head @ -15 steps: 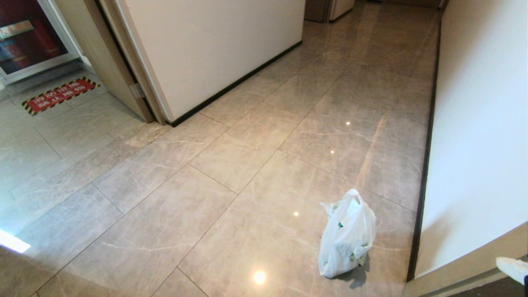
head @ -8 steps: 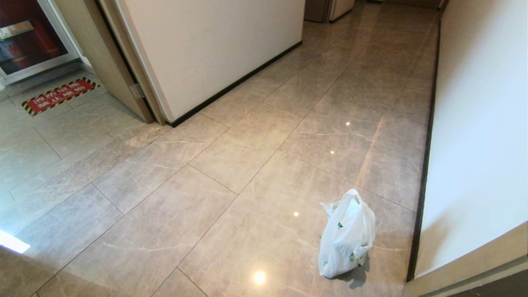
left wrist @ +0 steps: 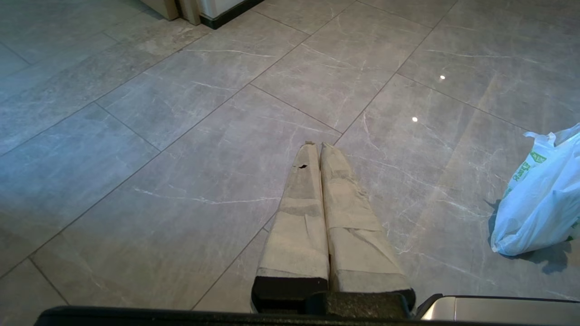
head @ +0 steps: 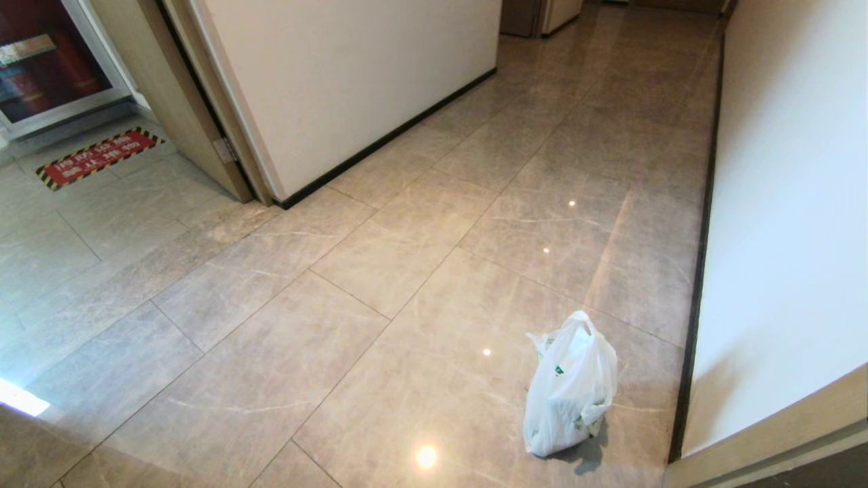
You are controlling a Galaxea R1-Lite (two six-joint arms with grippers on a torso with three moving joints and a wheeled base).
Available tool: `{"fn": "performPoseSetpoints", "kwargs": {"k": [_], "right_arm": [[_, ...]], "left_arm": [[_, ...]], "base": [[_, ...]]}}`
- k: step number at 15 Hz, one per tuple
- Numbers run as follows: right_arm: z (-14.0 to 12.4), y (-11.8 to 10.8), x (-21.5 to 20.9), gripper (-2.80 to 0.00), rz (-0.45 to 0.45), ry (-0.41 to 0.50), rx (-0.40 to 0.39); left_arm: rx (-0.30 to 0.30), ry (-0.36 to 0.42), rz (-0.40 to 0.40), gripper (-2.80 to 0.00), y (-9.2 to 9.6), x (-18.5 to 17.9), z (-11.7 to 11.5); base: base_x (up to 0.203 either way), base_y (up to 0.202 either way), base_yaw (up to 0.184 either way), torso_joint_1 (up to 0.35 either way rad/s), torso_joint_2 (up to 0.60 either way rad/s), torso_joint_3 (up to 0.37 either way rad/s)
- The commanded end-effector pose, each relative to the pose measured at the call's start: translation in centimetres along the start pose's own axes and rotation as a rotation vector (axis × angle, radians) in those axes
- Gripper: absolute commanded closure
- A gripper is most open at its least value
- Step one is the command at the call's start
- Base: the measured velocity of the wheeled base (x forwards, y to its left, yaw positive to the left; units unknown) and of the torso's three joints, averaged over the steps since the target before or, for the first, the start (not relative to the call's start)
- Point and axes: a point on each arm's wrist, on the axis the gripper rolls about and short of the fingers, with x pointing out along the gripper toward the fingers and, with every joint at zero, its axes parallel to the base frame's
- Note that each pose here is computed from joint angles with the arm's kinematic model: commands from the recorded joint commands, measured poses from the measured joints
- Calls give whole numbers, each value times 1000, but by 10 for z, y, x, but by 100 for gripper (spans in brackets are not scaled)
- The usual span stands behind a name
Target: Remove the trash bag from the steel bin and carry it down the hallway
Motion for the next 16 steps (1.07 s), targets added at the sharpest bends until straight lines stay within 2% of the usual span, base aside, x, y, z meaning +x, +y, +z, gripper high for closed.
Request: {"fn": "performPoseSetpoints", "kwargs": {"k": [1,3,7,16], "right_arm": [[-14,1,-8,0,-12,-127,-4],[-17,1,-13,0,-24,-213,15],[-16,1,-12,0,-25,-214,46],[-16,1,-12,0,-25,-212,39]], "left_arm": [[0,-1,0,0,0,0,0],[0,0,1,0,0,0,0],[0,1,1,0,0,0,0],[-2,1,1,0,0,0,0]], "base": [[0,0,0,0,0,0],[0,0,0,0,0,0],[0,0,0,0,0,0],[0,0,0,0,0,0]]}}
